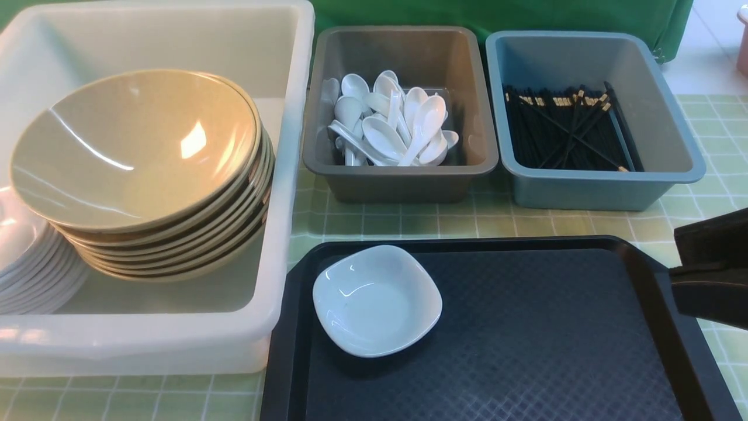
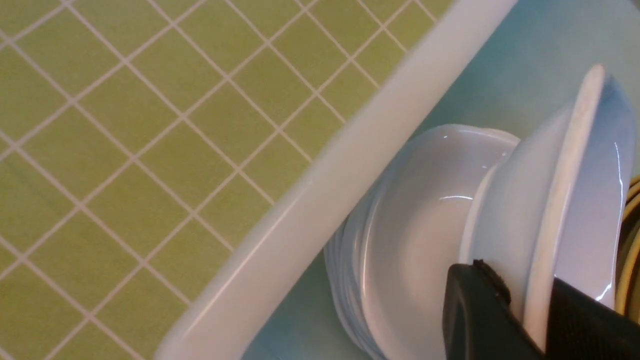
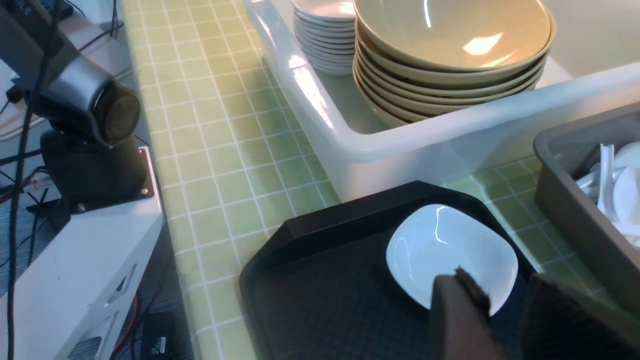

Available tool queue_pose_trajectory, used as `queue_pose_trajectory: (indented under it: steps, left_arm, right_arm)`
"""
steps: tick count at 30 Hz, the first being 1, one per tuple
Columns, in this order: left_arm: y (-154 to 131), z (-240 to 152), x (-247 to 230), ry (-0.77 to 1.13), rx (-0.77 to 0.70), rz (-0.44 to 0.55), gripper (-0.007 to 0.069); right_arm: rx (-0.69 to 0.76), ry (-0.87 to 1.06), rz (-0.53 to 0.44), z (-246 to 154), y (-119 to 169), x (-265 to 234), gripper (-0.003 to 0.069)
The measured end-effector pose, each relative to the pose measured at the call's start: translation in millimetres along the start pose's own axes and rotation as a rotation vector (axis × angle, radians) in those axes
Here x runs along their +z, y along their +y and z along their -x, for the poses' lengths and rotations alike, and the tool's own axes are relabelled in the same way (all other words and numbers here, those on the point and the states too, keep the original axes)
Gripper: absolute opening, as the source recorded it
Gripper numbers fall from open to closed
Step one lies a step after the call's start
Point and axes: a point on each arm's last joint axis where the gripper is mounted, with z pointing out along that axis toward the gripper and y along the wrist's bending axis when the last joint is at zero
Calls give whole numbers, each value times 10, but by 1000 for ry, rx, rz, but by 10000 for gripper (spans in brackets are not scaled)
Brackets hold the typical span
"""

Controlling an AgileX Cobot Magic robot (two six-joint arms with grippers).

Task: On green table put chopsticks spoon bowls plates into blue grey white boxes.
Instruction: 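Place the white bowl into the white bin with the other dishes with the left gripper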

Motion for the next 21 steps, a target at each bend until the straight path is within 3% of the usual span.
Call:
queue_pose_trajectory:
  steps: [9,15,21]
  left_arm:
    - [39,23,422,115,-90,-70,18]
    - [14,-16,486,164,-53,-56,46]
    - [-130,-108,537,233,84,19,262]
  right_arm:
    - [-2,0,0,0,0,0,213]
    - [-2,-1,-1,1,-1,0,216]
    - [-3,-1,-1,1,-1,0,219]
